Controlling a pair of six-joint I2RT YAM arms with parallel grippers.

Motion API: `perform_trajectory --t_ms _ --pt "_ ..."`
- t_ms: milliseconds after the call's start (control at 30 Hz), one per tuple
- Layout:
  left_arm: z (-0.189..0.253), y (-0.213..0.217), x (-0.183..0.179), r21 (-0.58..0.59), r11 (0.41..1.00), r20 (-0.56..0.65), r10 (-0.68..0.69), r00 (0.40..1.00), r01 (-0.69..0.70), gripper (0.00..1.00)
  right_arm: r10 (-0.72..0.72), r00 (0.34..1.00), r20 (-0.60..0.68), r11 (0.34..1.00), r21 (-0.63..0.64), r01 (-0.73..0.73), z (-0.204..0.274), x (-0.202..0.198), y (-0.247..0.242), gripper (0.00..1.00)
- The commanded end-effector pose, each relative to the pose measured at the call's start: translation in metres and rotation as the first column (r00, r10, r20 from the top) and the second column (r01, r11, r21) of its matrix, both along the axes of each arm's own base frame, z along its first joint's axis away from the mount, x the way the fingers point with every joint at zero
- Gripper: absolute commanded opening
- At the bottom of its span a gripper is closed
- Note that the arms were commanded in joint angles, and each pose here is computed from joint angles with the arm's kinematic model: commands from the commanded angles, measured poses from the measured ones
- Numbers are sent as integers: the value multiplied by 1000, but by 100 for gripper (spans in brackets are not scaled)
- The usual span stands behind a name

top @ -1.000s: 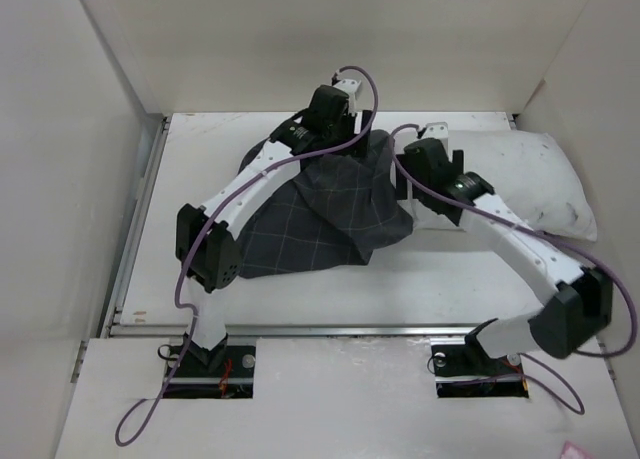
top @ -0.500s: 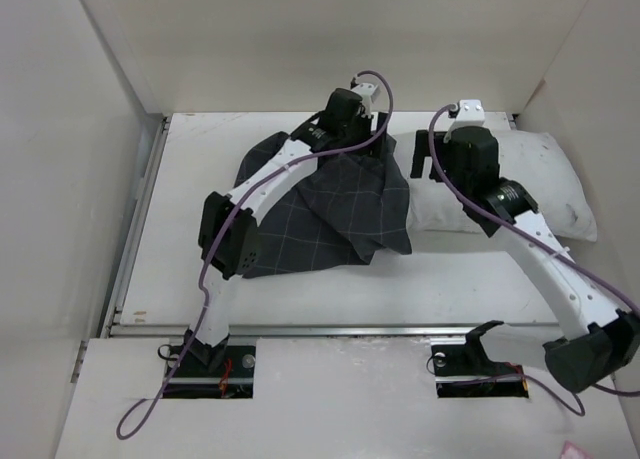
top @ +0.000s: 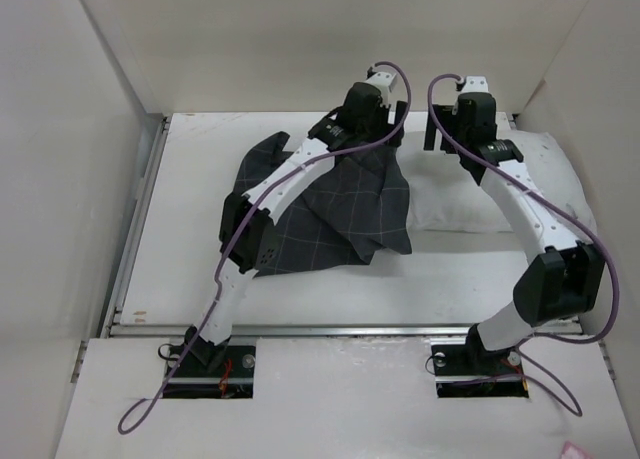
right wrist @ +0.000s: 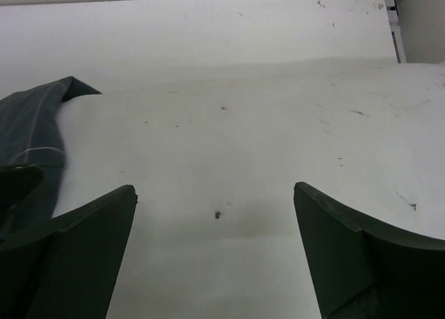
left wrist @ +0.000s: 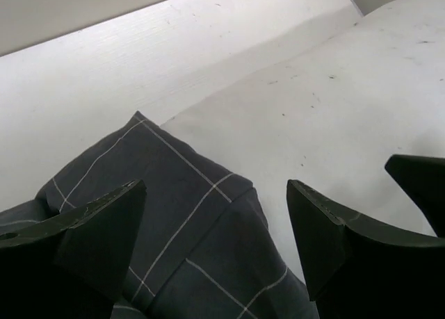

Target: Put the pillow into the pillowcase

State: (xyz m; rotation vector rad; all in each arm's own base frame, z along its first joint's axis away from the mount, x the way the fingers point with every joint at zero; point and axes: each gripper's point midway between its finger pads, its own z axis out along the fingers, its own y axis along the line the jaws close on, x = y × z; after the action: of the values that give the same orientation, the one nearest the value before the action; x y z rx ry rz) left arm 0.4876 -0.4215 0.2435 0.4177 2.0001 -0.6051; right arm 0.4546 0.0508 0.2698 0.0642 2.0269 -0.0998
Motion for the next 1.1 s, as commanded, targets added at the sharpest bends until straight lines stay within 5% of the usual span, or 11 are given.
perform_trajectory --t_ms 0,200,333,367,433,467,500,600,733,800,1067 --pt "4 -5 10 -8 1000 37 0 999 0 81 -12 999 52 999 38 10 16 18 -20 100" --pt "-50 -15 16 41 999 -38 -21 999 22 69 -16 1000 -8 997 80 16 -20 32 -33 100" --pt "-58 -16 19 48 999 -41 -12 999 14 30 19 997 -78 996 93 -12 -51 53 -25 100" --pt "-58 -14 21 46 999 -41 4 999 -2 11 64 993 -95 993 109 -54 -57 58 -17 100" --pt "-46 -13 26 32 999 -8 25 1000 -25 0 136 972 -191 985 134 -112 -99 62 -4 93" --pt "-36 -10 26 25 999 7 35 999 -35 0 233 950 -208 962 193 -193 -111 62 10 83" --pt "-30 -8 27 28 999 21 40 999 -40 0 279 928 -247 947 234 -222 -131 59 19 53" --pt "10 4 28 13 996 99 81 992 -83 0 459 872 -171 860 332 -387 -131 50 52 0" --pt "51 20 25 3 993 167 120 979 -122 0 535 844 -49 803 342 -489 -98 32 67 0" --pt "82 33 19 -11 989 217 149 965 -150 0 545 826 143 773 295 -561 -31 22 74 0" --pt "151 31 -26 -83 996 286 12 958 13 0 683 489 543 462 198 -865 71 -67 127 0"
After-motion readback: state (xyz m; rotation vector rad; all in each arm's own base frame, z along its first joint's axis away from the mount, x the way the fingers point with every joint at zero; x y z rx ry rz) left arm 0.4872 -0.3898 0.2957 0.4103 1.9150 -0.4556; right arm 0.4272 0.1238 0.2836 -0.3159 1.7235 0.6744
